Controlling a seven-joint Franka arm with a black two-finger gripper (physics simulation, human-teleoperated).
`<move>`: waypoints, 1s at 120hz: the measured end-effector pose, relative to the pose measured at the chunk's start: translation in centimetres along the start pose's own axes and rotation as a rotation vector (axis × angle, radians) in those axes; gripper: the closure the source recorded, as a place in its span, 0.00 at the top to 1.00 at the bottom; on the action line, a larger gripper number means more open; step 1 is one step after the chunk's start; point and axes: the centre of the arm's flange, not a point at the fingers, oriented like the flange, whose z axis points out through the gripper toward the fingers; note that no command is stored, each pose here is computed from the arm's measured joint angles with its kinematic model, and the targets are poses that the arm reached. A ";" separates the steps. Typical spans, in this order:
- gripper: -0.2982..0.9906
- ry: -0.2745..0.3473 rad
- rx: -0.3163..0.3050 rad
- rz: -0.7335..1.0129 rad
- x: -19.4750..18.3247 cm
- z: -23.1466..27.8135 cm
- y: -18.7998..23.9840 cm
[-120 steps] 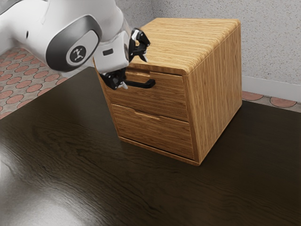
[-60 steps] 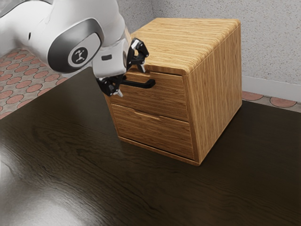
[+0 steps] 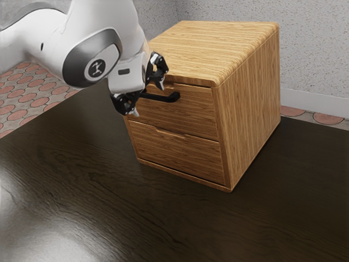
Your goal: Pull the drawer handle with one arm to open the drawer
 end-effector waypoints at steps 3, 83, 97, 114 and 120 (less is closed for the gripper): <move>0.75 -0.001 -0.002 -0.001 -0.1 0.1 0.0; 0.75 -0.006 -0.061 -0.036 -2.6 2.8 1.1; 0.75 -0.008 -0.062 -0.043 -3.0 2.9 1.2; 0.75 -0.009 -0.059 -0.050 -3.3 2.7 1.3; 0.75 -0.007 -0.064 -0.052 -3.3 2.5 1.4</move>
